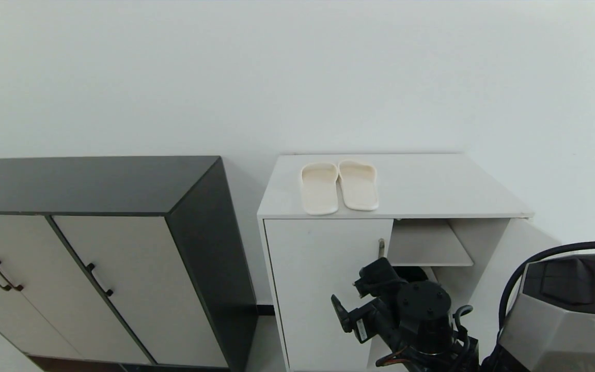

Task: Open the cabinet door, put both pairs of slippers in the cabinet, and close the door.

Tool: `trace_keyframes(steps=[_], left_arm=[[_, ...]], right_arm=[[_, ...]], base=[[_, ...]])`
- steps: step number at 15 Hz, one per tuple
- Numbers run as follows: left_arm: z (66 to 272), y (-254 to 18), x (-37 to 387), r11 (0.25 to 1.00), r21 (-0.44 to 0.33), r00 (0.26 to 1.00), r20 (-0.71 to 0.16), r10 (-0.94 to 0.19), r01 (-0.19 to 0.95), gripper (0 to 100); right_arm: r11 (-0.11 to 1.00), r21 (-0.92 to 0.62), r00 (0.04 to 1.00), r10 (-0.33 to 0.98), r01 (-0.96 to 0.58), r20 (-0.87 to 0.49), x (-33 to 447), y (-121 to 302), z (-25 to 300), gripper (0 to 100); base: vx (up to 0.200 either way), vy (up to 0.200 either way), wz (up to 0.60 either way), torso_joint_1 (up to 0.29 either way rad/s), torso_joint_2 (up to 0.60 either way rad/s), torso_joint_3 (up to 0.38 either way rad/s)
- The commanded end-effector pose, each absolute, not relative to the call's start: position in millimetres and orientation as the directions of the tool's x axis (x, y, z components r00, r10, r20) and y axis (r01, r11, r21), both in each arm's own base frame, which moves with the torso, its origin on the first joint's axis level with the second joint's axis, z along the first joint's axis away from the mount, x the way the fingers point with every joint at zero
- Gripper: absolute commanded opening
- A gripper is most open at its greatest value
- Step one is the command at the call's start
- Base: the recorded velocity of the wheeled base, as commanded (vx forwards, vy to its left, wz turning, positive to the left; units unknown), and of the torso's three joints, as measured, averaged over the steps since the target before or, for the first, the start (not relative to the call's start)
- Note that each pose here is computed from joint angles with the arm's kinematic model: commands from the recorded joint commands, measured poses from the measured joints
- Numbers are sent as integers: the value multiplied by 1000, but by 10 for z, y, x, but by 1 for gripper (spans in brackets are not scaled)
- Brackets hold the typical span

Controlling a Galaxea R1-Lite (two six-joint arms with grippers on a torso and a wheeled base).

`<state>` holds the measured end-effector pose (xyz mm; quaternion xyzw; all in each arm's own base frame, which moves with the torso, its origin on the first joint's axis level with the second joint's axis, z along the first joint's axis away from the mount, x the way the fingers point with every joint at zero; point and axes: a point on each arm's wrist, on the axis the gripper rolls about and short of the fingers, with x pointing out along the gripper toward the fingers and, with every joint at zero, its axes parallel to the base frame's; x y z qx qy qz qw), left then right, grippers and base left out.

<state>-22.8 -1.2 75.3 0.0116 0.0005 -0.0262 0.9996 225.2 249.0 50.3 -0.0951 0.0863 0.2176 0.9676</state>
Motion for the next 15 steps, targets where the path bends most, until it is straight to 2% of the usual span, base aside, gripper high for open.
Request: trace_keyframes(steps=[1,8,13,15], left_arm=[[754,-12,-227,998,23,999,-3,-52,52,0],[753,-12,-228,998,23,999,-2,-54,54,0],[753,-12,-228,998,23,999,-2,-54,54,0],[753,-12,-228,998,23,999,-2,-54,54,0]], right_arm=[[887,-148,890,404,-438,-212,2250,2489,491,100],[888,-142,892,407,-437,-198,2256,2496,488,100],[886,-211,908,381,-413,-175,2310,2527,513,100],[896,-187,915,384,-402,-126,2398,2636,772,100]], base=[[0,0,0,251,-579,-330],[0,0,0,236,-534,-292],[0,0,0,9,-21,-13],[0,0,0,0,0,0]])
